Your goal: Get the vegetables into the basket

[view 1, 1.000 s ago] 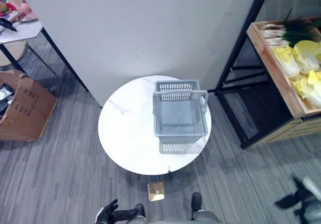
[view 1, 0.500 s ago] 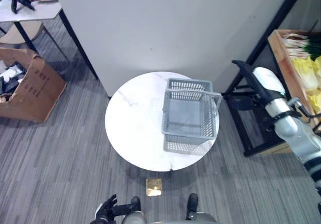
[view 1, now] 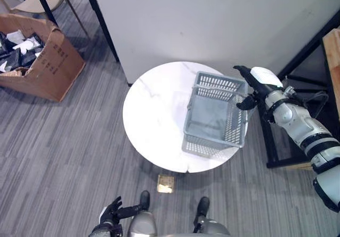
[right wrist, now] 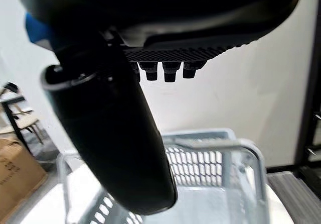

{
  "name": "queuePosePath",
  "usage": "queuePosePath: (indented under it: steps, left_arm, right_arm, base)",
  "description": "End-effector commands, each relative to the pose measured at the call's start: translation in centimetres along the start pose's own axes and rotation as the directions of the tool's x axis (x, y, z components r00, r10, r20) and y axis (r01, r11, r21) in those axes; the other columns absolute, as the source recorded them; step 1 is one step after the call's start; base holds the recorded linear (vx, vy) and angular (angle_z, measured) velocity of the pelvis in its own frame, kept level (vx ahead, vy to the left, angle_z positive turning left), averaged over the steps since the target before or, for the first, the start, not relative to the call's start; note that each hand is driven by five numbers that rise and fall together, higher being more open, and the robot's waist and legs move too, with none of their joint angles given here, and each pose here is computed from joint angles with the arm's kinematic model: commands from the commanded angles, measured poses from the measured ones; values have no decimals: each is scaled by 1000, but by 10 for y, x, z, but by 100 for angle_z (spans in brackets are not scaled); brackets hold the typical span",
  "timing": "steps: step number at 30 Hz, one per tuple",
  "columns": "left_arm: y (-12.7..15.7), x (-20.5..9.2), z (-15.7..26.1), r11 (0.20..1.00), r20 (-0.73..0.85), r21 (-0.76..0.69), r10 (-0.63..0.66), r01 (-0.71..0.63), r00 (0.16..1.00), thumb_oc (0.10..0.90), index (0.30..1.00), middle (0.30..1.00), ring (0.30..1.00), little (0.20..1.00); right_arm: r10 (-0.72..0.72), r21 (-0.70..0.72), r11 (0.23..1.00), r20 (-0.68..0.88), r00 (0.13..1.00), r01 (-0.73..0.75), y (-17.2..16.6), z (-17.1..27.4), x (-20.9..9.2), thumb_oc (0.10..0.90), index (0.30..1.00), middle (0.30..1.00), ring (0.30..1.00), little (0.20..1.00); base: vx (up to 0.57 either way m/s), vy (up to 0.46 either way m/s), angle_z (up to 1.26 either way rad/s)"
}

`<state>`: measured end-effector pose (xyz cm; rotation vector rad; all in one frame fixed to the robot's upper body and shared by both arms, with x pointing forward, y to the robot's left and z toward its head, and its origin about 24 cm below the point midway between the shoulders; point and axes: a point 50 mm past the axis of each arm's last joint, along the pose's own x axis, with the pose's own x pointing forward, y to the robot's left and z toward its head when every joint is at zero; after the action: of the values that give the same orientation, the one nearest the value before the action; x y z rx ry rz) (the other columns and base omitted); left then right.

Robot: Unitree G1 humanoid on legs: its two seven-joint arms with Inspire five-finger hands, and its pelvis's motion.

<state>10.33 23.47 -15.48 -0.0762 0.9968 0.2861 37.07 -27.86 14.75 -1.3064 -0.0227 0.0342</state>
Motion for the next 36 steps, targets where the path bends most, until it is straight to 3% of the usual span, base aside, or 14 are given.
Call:
queuePosePath:
  steps: [1, 11, 12, 13, 18, 28, 33, 36]
  left_arm:
    - [25, -8, -19, 995, -82, 86, 65, -58, 994, 900, 1000, 1000, 1000, 1000]
    - [22, -6, -14, 993, -68, 95, 71, -64, 995, 900, 1000, 1000, 1000, 1000]
    - [19, -5, -13, 993, -64, 105, 62, -55, 996, 900, 1000, 1000, 1000, 1000]
    - [17, -5, -14, 993, -66, 106, 56, -48, 996, 900, 1000, 1000, 1000, 1000]
    - [12, -5, -16, 993, -75, 113, 36, -27, 997, 900, 1000, 1000, 1000, 1000]
    - [8, -4, -16, 989, -74, 147, 19, -8, 997, 900, 1000, 1000, 1000, 1000]
    - [10, -4, -15, 986, -72, 165, 29, -17, 997, 900, 1000, 1000, 1000, 1000]
    - [13, -4, -14, 983, -75, 180, 33, -19, 997, 900, 1000, 1000, 1000, 1000]
  right_arm:
    - [-218, -4, 976, 89, 972, 220, -70, 32, 18, 900, 1000, 1000, 1000, 1000]
    - [-263, 13, 965, 42, 964, 262, -84, 37, 28, 900, 1000, 1000, 1000, 1000]
    - [-260, 29, 965, 17, 965, 260, -81, 35, 30, 722, 750, 750, 750, 750]
    - [-258, 56, 965, 2, 966, 257, -77, 34, 30, 400, 300, 300, 300, 300]
    - [-153, 79, 984, -109, 982, 162, -41, 15, 30, 400, 300, 300, 300, 300]
    - [-95, 125, 987, -81, 992, 105, -15, 21, 29, 400, 300, 300, 300, 300]
    - [-168, 170, 974, 113, 979, 148, -30, 56, 28, 400, 300, 300, 300, 300]
    - [-170, 49, 985, 293, 941, 163, -41, 77, 15, 400, 300, 300, 300, 300]
  base:
    - [-36, 0, 0]
    - [-10, 0, 0]
    - [0, 0, 0]
    - [0, 0, 0]
    - [0, 0, 0]
    - [0, 0, 0]
    - [15, 5, -4]
    - [35, -5, -9]
